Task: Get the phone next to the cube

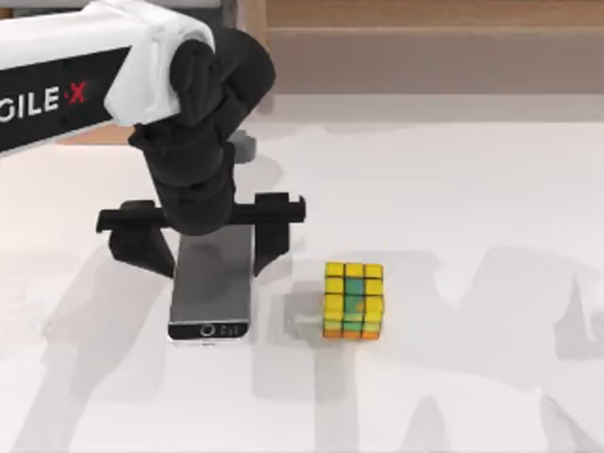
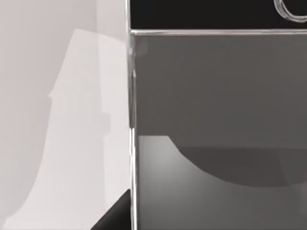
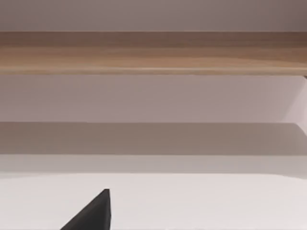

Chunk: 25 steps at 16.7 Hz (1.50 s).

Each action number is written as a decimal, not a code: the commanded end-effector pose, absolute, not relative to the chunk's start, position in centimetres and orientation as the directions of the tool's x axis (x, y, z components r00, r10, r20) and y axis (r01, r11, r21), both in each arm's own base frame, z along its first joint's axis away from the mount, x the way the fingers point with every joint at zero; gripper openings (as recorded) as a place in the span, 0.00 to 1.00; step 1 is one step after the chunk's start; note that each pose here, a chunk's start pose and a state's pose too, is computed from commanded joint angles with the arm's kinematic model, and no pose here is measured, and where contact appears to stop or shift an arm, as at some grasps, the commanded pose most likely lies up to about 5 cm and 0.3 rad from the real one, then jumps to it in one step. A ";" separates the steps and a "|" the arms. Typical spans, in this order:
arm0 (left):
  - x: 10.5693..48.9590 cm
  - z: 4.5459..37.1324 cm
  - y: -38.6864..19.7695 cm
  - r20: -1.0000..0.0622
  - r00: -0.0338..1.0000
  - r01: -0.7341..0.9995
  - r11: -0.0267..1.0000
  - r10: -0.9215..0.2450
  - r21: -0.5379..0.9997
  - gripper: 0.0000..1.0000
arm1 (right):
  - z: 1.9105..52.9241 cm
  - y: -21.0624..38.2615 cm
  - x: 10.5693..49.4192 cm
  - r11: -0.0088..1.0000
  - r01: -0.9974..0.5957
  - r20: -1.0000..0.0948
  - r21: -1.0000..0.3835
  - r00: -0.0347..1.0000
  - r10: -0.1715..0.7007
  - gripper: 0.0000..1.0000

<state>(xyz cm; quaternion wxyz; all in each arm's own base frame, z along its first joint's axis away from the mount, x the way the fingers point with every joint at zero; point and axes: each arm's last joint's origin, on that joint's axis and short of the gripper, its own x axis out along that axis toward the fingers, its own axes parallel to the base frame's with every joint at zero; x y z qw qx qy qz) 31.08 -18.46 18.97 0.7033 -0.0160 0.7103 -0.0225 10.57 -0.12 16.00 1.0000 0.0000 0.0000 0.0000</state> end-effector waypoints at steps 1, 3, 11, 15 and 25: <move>31.1 18.9 -18.5 -0.998 -0.013 0.009 0.998 -0.065 -0.065 0.00 | 16.0 -0.1 10.6 1.000 0.000 0.000 0.000 1.000 0.000 1.00; 31.1 18.8 -18.6 -0.996 -0.016 0.008 0.996 -0.088 -0.088 0.00 | 16.0 -0.1 10.6 1.000 0.000 0.000 0.000 1.000 0.000 1.00; 31.4 17.9 -19.0 -0.992 0.013 0.013 0.993 -0.122 -0.121 0.00 | 16.0 -0.1 10.6 1.000 0.000 0.000 0.000 1.000 0.000 1.00; 31.5 16.7 -18.8 -0.996 0.040 0.016 0.996 -0.086 -0.085 0.00 | 16.0 -0.1 10.6 1.000 0.000 0.000 0.000 1.000 0.000 1.00; 31.0 13.6 -18.3 -1.000 0.009 0.020 1.000 0.000 0.000 0.00 | 16.0 -0.1 10.6 1.000 0.000 0.000 0.000 1.000 0.000 1.00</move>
